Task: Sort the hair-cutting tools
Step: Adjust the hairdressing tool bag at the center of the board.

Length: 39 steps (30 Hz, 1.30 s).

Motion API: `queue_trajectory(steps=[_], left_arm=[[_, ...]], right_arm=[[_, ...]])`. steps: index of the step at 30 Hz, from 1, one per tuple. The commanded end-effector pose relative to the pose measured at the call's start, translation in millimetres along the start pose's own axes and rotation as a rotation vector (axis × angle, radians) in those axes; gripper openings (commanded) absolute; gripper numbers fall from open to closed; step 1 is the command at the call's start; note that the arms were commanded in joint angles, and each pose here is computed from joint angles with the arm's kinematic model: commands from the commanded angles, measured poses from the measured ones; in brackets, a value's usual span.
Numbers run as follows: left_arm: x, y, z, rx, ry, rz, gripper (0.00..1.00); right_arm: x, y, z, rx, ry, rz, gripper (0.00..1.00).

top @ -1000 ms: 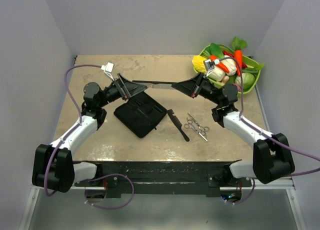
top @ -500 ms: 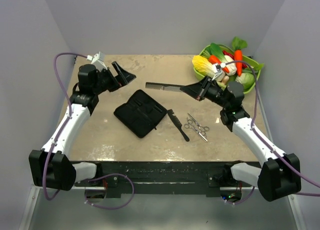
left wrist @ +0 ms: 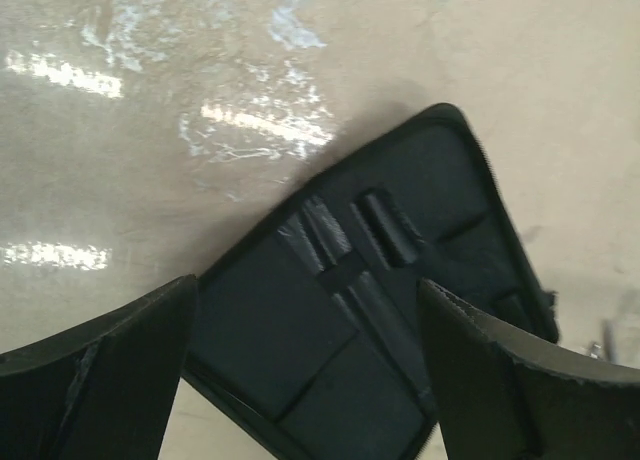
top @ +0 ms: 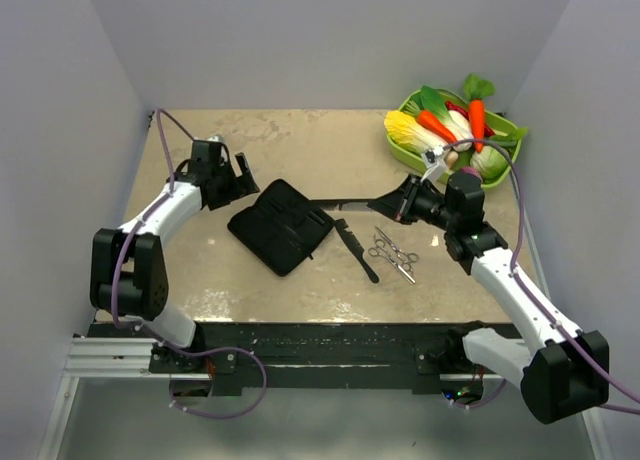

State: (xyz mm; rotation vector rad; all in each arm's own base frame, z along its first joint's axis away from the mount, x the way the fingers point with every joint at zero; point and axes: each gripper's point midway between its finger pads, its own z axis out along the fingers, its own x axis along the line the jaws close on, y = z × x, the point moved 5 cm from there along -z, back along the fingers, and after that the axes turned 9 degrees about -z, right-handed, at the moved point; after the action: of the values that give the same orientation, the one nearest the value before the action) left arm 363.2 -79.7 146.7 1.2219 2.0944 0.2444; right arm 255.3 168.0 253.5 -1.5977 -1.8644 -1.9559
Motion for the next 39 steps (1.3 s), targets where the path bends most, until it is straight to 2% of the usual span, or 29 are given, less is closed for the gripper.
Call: queue_trajectory(steps=[1, 8, 13, 14, 18, 21, 22, 24, 25, 27, 39], left_arm=[[13, 17, 11, -0.096, 0.099, 0.046, 0.92], [26, 9, 35, -0.092, 0.117, 0.063, 0.84], [39, -15, 48, -0.057, 0.089, 0.068, 0.79], [41, -19, 49, -0.053, 0.080, 0.068, 0.72], [53, -41, 50, -0.013, 0.068, 0.056, 0.61], [58, -49, 48, -0.006, 0.064, 0.056, 0.47], [57, -50, 47, -0.005, 0.057, 0.056, 0.34], [60, -56, 45, 0.010, 0.053, 0.047, 0.21], [59, -56, 43, 0.006, 0.044, 0.045, 0.10], [62, -64, 40, 0.022, 0.041, 0.030, 0.02], [61, -120, 25, 0.099, -0.016, -0.031, 0.00]], right_arm=[[-8, -21, -7, 0.036, -0.042, 0.019, 0.00], [-7, -29, -14, 0.040, -0.060, 0.035, 0.00], [-11, -38, -16, 0.069, -0.080, 0.056, 0.00], [-12, -39, -15, 0.074, -0.086, 0.063, 0.00], [-15, -43, -14, 0.088, -0.101, 0.080, 0.00], [-16, -45, -13, 0.089, -0.099, 0.087, 0.00], [-16, -47, -13, 0.094, -0.100, 0.091, 0.00], [-18, -49, -13, 0.097, -0.104, 0.100, 0.00], [-19, -51, -13, 0.106, -0.109, 0.105, 0.00], [-20, -52, -13, 0.109, -0.116, 0.106, 0.00], [-35, -64, -9, 0.181, -0.185, 0.130, 0.00]])
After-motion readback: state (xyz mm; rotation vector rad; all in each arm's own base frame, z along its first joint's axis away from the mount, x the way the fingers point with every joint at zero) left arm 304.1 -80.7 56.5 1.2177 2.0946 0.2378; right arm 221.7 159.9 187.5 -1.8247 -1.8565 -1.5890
